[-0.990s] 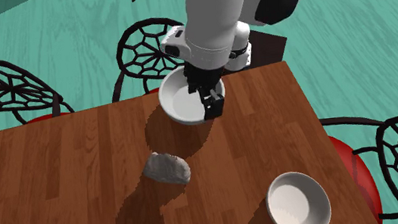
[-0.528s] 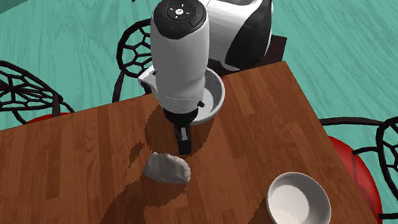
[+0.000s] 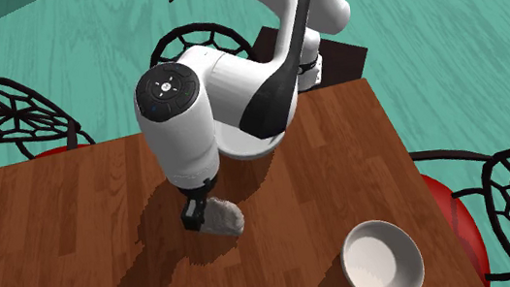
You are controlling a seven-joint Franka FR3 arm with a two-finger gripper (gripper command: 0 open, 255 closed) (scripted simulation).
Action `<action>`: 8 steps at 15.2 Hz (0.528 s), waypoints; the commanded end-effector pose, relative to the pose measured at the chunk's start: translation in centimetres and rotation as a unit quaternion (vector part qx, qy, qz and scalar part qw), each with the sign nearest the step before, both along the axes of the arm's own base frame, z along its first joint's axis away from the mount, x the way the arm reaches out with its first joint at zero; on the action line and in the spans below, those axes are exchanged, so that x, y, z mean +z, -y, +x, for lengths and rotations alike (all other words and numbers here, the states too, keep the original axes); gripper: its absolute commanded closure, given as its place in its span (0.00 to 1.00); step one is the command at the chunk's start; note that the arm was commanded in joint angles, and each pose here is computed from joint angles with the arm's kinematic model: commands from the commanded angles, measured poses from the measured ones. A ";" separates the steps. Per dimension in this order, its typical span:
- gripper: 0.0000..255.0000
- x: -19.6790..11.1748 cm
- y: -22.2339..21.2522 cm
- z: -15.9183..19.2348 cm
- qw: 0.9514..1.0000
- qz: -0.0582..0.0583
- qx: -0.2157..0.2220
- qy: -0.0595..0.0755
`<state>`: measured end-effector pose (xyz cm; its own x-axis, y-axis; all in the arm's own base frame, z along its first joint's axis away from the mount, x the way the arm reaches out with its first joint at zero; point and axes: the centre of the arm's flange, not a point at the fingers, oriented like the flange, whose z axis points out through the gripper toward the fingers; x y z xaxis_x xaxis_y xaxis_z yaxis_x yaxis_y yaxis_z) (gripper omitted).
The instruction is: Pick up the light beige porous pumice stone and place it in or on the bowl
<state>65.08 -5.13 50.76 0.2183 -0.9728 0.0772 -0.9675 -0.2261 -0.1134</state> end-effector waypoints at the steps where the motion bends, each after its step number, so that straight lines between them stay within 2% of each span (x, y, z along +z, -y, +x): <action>1: 0.00 -1.1 0.2 0.2 1.000 0.001 -0.004 0.000; 5: 0.00 -3.2 0.3 0.5 1.000 0.001 -0.004 0.000; 8: 0.00 -3.5 0.3 0.5 1.000 0.001 -0.004 0.000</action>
